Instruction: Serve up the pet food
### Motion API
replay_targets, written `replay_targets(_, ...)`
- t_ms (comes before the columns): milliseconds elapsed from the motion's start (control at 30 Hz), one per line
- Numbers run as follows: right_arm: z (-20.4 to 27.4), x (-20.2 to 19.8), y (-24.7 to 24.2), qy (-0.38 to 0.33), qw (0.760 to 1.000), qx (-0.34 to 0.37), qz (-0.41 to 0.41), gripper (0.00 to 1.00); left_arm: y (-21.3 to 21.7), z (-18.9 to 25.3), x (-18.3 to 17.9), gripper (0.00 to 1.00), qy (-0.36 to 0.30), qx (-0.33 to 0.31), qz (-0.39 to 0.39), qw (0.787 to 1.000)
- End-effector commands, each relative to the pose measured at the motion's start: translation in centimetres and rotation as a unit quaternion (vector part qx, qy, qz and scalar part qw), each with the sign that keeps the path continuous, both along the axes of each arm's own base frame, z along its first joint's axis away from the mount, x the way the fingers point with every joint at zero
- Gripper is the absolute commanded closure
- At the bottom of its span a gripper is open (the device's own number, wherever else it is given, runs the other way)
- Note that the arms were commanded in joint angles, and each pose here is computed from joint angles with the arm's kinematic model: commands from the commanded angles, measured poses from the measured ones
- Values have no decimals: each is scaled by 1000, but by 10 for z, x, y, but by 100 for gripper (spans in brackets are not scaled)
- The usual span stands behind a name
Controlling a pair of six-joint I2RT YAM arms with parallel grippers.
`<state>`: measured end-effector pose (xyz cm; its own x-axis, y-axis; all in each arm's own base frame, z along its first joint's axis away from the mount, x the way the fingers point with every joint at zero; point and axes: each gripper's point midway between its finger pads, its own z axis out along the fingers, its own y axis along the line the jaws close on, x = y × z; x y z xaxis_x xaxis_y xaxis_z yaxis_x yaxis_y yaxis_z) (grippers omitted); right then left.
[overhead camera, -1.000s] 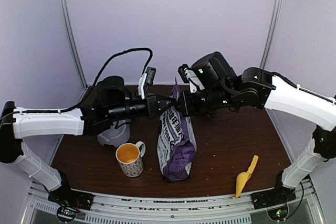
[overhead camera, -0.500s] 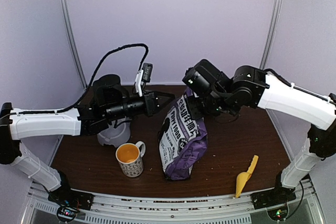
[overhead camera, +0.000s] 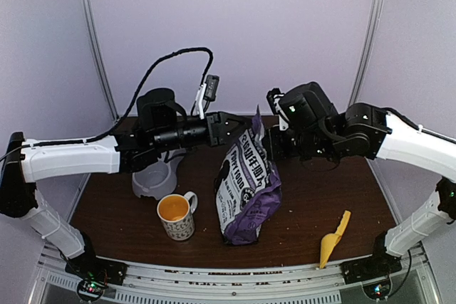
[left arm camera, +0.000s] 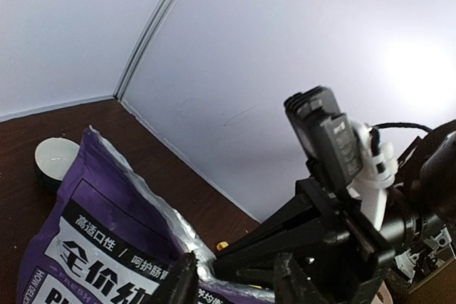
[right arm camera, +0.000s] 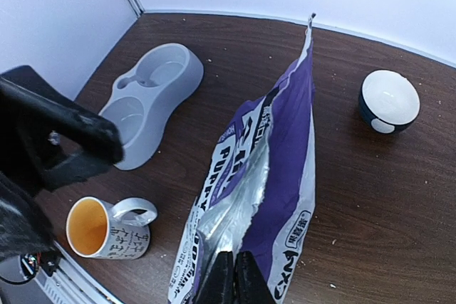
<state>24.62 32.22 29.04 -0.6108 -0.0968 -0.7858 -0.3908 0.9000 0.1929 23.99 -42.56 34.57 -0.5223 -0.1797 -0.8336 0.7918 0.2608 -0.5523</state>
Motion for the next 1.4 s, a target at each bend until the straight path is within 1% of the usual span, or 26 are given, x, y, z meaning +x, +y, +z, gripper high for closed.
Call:
replay_targets(0, 3, -5, 11, 11, 999, 47, 23, 100, -14, -6, -4, 59, 28, 9, -31, 999)
replay_targets(100, 2, -6, 9, 11, 999, 46, 23, 100, -18, -12, -6, 52, 40, 17, -44, 998)
replay_targets(167, 3, -6, 8, 10, 999, 46, 24, 100, -20, -17, -6, 50, 47, 25, -47, 997)
replay_targets(333, 5, -6, 8, 8, 998, 50, 24, 100, -24, -31, -5, 52, 65, 49, -51, 995)
replay_targets(400, 6, -6, 7, 7, 998, 51, 24, 100, -24, -38, -3, 56, 73, 60, -46, 994)
replay_targets(500, 8, -6, 6, 6, 998, 53, 24, 100, -23, -44, -1, 66, 78, 67, -38, 994)
replay_targets(700, 9, -8, 7, 5, 998, 56, 26, 100, -26, -51, 2, 76, 86, 70, -33, 993)
replay_targets(800, 11, -8, 6, 4, 998, 58, 27, 100, -28, -55, 5, 85, 96, 71, -32, 992)
replay_targets(900, 12, -8, 5, 3, 998, 60, 26, 100, -31, -55, 4, 99, 97, 60, -38, 993)
replay_targets(1000, 13, -8, 1, -1, 997, 68, 20, 100, -32, -44, 1, 100, 90, 36, -50, 994)
replay_targets(1100, 27, -12, -2, -20, 994, 103, 28, 100, -30, -30, 0, 100, 79, 13, -49, 996)
replay_targets(1133, 30, -14, -3, -26, 993, 114, 33, 97, -28, -23, 0, 100, 73, 5, -46, 996)
replay_targets(1167, 35, -17, -4, -34, 991, 125, 41, 85, -26, -17, 1, 100, 68, -3, -41, 997)
replay_targets(1200, 40, -21, -4, -42, 988, 137, 52, 67, -23, -11, 2, 100, 61, -10, -36, 997)
replay_targets(1233, 45, -25, -6, -52, 986, 149, 59, 53, -20, -5, 3, 100, 55, -16, -29, 998)
replay_targets(1267, 51, -29, -9, -65, 982, 162, 66, 41, -17, 1, 5, 100, 50, -21, -21, 998)
replay_targets(1300, 55, -34, -11, -76, 980, 171, 73, 33, -15, 4, 6, 100, 47, -23, -18, 998)
replay_targets(1367, 59, -46, -16, -97, 975, 181, 83, 20, -13, 5, 6, 100, 46, -21, -16, 999)
